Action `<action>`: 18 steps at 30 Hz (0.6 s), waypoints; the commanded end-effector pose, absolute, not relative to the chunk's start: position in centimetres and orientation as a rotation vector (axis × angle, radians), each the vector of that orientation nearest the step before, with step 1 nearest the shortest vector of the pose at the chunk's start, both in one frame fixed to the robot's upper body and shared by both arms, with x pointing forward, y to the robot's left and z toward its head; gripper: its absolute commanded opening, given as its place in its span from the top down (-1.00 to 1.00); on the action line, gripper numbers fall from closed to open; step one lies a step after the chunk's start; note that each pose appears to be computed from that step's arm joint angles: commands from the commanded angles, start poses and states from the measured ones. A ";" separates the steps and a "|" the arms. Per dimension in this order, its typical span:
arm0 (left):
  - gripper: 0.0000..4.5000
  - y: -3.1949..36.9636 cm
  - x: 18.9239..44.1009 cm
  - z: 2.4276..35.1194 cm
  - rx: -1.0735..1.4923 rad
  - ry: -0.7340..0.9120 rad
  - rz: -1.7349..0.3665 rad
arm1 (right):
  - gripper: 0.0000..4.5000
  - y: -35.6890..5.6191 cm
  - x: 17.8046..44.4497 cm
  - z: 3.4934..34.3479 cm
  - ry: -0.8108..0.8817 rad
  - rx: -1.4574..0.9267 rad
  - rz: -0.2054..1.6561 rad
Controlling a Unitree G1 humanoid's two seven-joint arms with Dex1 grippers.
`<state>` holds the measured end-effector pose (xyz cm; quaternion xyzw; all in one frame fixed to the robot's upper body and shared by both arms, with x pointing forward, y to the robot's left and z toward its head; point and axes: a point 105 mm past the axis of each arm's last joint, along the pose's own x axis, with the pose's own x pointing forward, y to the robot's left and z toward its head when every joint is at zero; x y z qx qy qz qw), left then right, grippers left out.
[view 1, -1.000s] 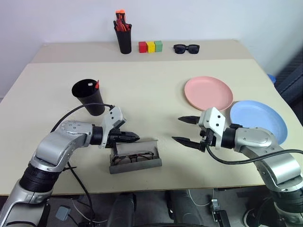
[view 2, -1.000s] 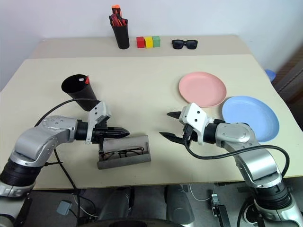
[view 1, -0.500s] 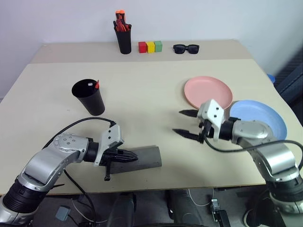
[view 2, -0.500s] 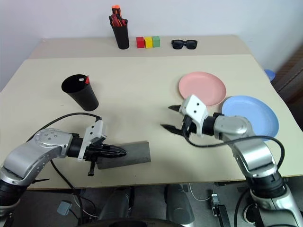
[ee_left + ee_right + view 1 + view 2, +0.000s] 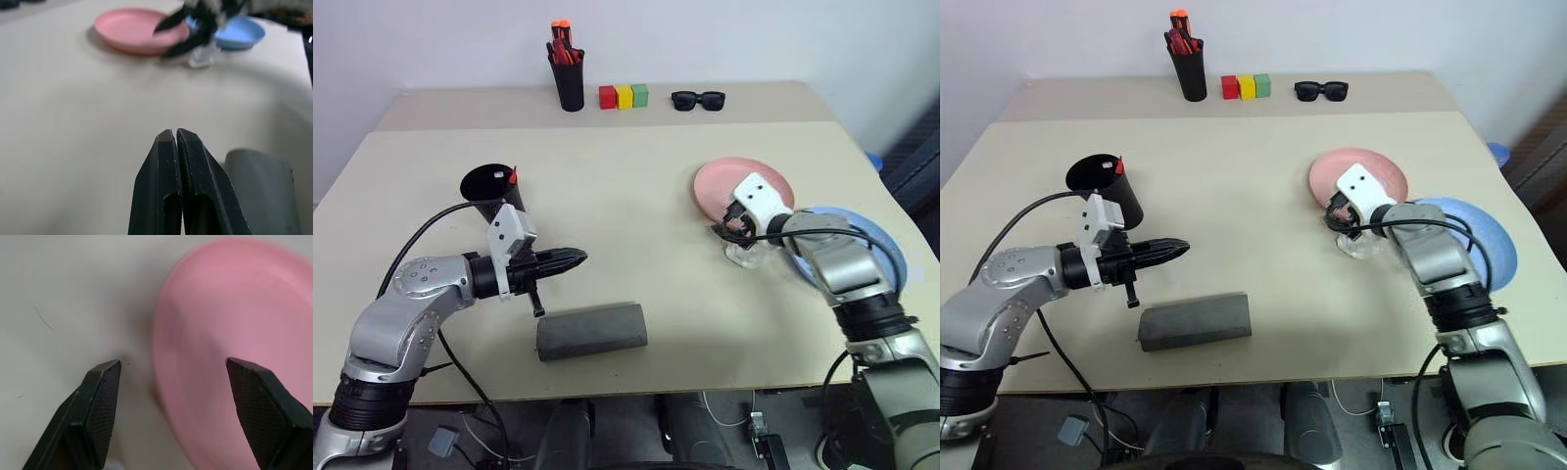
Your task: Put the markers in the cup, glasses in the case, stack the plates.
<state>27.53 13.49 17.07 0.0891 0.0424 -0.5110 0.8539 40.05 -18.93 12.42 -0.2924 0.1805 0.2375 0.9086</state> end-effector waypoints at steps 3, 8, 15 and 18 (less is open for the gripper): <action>1.00 12.7 26.9 17.9 0.235 0.031 -1.079 | 0.02 -19.4 41.5 13.7 0.319 -0.657 0.435; 1.00 12.4 27.0 17.7 0.226 0.016 -1.059 | 0.99 -19.4 41.1 14.9 0.278 -0.658 0.438; 1.00 12.0 28.9 18.0 0.220 -0.036 -0.978 | 0.99 -21.6 37.9 19.7 0.102 -0.806 0.409; 1.00 11.3 29.2 17.9 0.214 -0.041 -0.997 | 0.99 -23.9 35.1 21.2 0.111 -0.787 0.404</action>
